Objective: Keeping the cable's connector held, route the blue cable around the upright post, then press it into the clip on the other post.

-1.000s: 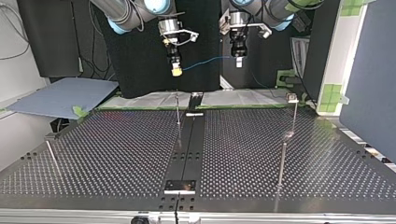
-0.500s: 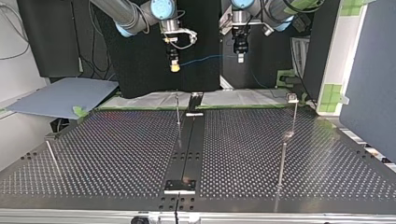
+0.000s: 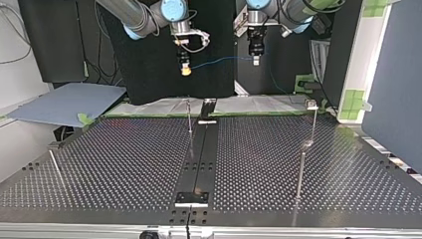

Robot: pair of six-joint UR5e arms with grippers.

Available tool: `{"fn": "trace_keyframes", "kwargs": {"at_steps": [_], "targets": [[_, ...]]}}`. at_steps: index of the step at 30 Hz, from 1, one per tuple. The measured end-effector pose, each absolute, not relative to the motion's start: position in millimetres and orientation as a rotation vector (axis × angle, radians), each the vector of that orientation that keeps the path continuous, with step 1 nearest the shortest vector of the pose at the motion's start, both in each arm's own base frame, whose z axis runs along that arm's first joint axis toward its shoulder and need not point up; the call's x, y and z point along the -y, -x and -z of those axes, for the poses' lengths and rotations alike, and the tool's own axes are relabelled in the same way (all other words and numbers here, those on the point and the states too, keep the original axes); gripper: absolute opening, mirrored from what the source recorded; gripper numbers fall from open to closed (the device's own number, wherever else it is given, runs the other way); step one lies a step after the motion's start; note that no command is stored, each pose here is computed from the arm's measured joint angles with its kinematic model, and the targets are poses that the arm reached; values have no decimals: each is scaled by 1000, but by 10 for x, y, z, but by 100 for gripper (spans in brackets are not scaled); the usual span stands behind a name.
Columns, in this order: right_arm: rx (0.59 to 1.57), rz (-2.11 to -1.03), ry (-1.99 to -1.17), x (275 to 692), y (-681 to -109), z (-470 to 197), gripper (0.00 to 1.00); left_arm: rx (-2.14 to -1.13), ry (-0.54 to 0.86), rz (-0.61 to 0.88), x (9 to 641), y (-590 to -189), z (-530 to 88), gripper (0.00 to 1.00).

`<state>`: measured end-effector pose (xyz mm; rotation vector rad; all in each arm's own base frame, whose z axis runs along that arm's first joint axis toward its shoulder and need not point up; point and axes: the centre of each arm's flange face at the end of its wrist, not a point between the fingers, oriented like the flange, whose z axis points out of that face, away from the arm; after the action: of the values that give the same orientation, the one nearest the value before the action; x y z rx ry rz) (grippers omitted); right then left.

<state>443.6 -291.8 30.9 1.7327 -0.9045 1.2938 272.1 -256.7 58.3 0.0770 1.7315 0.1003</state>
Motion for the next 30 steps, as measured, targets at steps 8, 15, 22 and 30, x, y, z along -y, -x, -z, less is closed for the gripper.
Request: {"fn": "trace_keyframes", "kwargs": {"at_steps": [8, 15, 22, 30], "targets": [[954, -1375, -1713, 2908, -4509, -657, 0, -1716, -45, -24, 2602, -2746, -789, 0], [946, -1509, -1690, 2991, -4717, -1105, 0, -1705, 52, -16, 2529, -2798, -999, 0], [885, -1620, -1673, 3096, -4938, -1682, 0, -1634, 200, -10, 2521, -3047, -1404, 0], [834, -1720, -1623, 3201, -5085, -2406, 0, -1536, 333, -34, 2468, -3362, -2007, 0]]}}
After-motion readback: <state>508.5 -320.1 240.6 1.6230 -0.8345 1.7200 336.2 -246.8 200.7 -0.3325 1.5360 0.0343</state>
